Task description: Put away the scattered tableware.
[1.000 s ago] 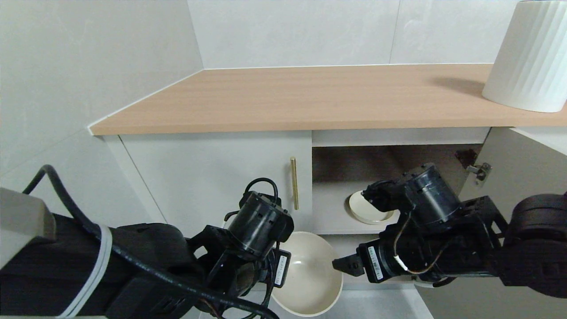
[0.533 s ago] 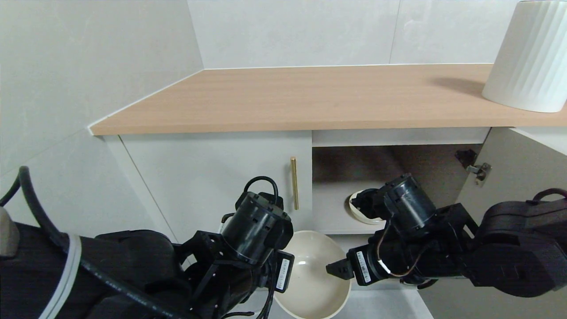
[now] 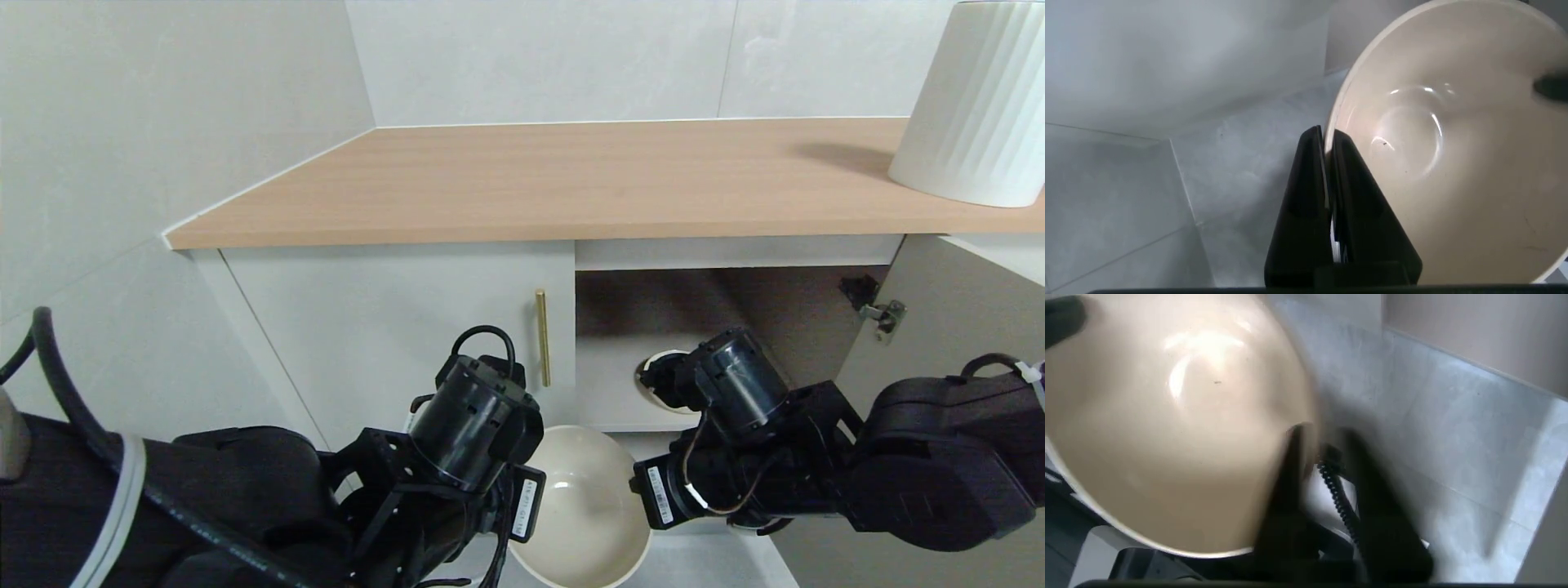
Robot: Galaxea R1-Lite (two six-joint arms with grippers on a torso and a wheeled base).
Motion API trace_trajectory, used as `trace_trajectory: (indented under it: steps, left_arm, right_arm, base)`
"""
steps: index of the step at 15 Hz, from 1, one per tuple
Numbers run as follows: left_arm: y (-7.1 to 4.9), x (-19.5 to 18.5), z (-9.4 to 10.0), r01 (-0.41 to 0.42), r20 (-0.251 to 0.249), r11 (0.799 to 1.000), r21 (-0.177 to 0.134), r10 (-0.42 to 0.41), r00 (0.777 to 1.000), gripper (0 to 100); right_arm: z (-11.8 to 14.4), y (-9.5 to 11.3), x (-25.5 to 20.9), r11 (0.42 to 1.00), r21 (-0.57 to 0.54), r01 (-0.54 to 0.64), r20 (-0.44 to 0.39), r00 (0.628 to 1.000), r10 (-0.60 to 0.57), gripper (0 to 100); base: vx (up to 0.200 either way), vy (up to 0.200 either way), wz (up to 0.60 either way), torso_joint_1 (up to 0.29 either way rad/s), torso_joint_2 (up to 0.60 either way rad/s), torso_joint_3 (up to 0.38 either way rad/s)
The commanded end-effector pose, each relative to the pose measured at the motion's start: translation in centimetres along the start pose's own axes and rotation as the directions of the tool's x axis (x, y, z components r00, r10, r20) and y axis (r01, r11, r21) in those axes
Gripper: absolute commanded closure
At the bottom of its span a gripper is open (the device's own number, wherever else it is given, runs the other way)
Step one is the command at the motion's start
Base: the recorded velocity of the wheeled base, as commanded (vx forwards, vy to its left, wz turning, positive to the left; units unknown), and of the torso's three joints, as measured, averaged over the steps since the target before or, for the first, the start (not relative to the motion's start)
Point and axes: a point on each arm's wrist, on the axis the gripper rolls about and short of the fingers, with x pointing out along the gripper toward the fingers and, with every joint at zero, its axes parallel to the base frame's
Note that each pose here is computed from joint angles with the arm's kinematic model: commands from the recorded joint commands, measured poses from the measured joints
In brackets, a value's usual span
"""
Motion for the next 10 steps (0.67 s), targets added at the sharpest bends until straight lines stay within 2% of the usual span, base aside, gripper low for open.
trace_trajectory:
  steps: [1,5,6,10]
  left_arm:
    - [0.00,0.07,-0.03,-0.002,-0.002,1.000,0.001,0.002,1.000,100]
    - [0.00,0.07,-0.03,-0.002,-0.002,1.000,0.001,0.002,1.000,100]
    - [0.03,0.08,-0.11,-0.003,-0.005,1.000,0.002,0.003,1.000,0]
    - [0.07,-0.24,0.14,0.001,0.009,1.000,-0.007,-0.001,1.000,0]
  right_arm:
    - [-0.07,0.11,0.05,1.000,-0.004,0.001,-0.001,1.000,-0.001,100]
    - [-0.08,0.10,0.05,1.000,-0.004,0.008,0.000,1.000,-0.008,100]
    - [-0.11,0.14,0.10,1.000,-0.005,0.005,-0.001,1.000,-0.005,100]
    - [-0.16,0.12,0.11,1.000,-0.005,0.006,-0.004,1.000,-0.006,100]
  base:
    - [0.000,0.000,0.00,0.000,0.00,0.000]
    - [0.000,0.000,0.00,0.000,0.00,0.000]
    - [0.000,0.000,0.00,0.000,0.00,0.000]
    - [0.000,0.000,0.00,0.000,0.00,0.000]
